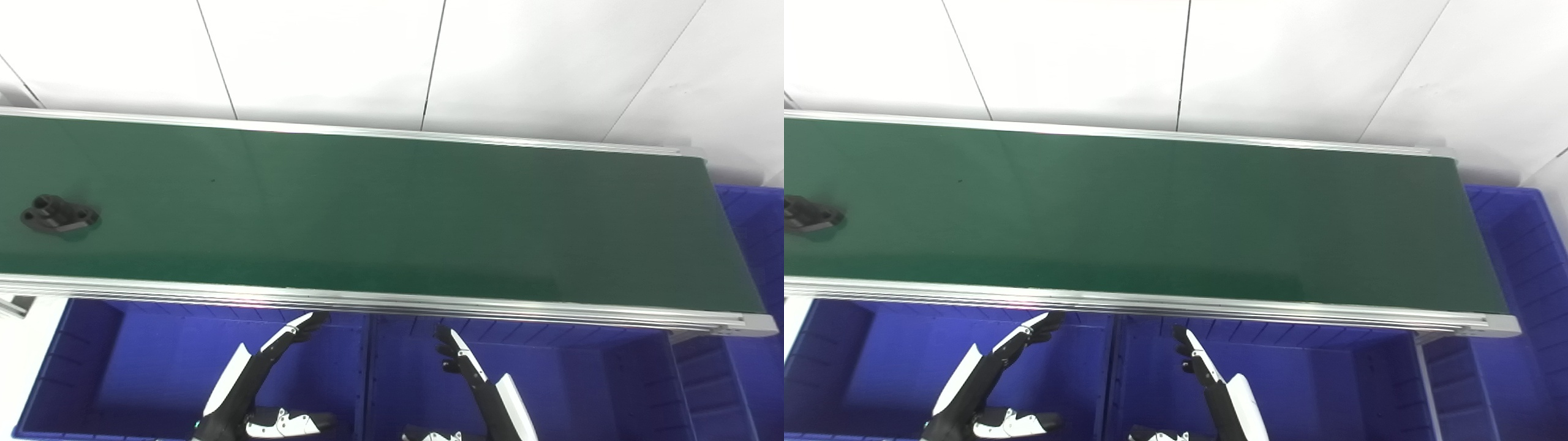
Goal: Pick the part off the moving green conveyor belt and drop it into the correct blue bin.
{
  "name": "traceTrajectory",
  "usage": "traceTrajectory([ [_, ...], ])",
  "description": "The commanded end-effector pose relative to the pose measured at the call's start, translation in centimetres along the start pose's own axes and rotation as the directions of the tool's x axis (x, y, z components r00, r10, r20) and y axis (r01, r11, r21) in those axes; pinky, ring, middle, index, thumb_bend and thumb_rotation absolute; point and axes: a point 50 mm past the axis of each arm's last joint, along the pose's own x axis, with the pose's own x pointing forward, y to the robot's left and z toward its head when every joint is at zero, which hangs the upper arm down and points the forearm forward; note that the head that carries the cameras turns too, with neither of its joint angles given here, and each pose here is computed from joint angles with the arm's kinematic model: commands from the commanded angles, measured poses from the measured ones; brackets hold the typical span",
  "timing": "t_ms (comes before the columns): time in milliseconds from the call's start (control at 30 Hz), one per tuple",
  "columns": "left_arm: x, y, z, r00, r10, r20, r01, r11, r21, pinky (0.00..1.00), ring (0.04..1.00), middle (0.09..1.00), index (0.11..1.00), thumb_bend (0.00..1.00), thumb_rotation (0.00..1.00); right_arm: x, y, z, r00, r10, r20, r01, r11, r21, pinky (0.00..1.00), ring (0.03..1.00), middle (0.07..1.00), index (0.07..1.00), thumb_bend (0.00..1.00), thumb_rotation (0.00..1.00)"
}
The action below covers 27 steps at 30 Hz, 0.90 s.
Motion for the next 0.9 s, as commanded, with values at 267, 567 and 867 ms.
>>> traceTrajectory([
  [267,-0.1,0.8,0.2,0.999,0.011,0.032,-0.011,1.0,0.006,0.84,0.869,0.879,0.863,0.69,0.52,0.5,0.3,0.7,0.999,-0.047,-0.003,0.047,0.999,0.009,0.8,0.876,0.917,0.951,0.79,0.52],
  [567,0.2,1.0,0.2,0.999,0.01,0.038,-0.01,1.0,0.011,0.85,0.873,0.879,0.859,0.7,0.52,1.0,0.3,0.6,0.998,-0.057,0.008,0.057,0.998,-0.002,0.77,0.851,0.898,0.928,0.8,0.47],
  [867,0.4,1.0,0.2,0.999,0.003,0.043,-0.004,1.0,0.014,0.84,0.869,0.879,0.852,0.69,0.51,1.4,0.2,0.6,0.998,-0.066,0.015,0.066,0.998,0.006,0.74,0.826,0.88,0.904,0.81,0.47],
])
